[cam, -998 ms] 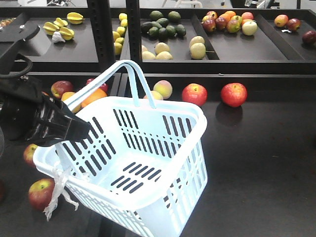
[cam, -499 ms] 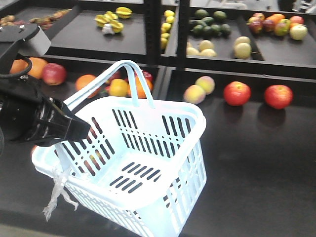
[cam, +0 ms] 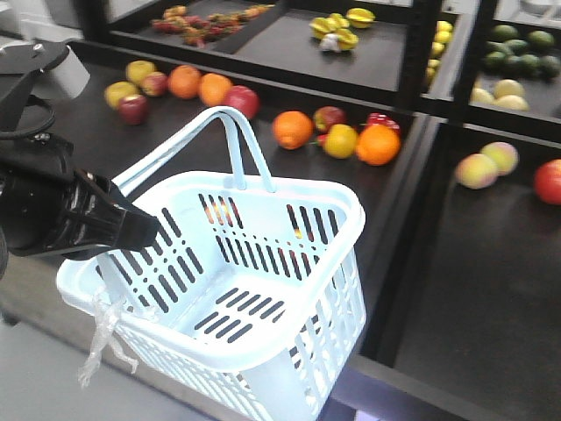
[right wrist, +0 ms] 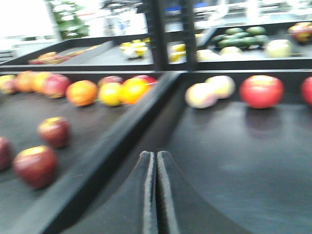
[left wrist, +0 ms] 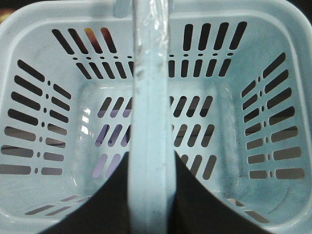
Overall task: Pick three apples into basket with both arms
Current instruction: 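Hold the basket up with the left gripper and back the base away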
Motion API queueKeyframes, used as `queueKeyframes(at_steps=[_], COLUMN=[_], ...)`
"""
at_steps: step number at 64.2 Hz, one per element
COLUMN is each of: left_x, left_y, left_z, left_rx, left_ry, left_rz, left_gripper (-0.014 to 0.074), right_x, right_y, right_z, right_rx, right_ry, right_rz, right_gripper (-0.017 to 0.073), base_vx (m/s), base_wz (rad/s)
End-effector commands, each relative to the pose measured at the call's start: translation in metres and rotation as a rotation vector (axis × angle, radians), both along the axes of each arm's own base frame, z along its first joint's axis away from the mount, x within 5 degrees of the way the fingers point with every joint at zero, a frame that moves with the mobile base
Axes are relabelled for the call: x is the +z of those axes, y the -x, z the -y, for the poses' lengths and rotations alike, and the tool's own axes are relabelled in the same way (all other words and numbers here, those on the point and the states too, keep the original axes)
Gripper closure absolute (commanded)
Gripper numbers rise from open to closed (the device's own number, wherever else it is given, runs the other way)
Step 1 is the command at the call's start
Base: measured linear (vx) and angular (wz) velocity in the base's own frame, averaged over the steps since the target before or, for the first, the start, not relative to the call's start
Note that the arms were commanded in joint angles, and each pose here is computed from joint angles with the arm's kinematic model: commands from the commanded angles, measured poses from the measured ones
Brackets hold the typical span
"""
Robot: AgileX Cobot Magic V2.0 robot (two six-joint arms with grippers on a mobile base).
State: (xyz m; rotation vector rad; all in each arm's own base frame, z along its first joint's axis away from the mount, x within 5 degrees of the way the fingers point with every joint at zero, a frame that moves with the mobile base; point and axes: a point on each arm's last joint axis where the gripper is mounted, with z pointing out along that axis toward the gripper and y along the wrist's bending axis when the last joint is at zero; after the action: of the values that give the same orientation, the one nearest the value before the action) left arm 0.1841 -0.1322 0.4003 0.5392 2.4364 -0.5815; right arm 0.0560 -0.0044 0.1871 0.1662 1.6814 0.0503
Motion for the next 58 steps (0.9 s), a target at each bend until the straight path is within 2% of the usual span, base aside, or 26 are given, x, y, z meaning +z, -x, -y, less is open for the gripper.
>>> queueKeyframes(at_steps=[1,58], left_x=[0.0191,0.0189], left_y=[0.0039,0.0041], left_z=[0.0005,0.0005], left_rx=[0.011,0.01], left_ry=[0.09,0.088], left_rz=[0.083,0.082], left_gripper=[0.0601,0.0601], right_x=[0.0019,0.0019], right_y=[-0.0004,-0.0004], right_z=[-0.0003,-0.0003], right_rx=[0.003,0.003], right_ry=[0.019,0.019], right_rz=[0.065,0.065], right_gripper=[0.0561,0.0561], base_vx=[-0.15,-0.15], base_wz=[0.57,0.58])
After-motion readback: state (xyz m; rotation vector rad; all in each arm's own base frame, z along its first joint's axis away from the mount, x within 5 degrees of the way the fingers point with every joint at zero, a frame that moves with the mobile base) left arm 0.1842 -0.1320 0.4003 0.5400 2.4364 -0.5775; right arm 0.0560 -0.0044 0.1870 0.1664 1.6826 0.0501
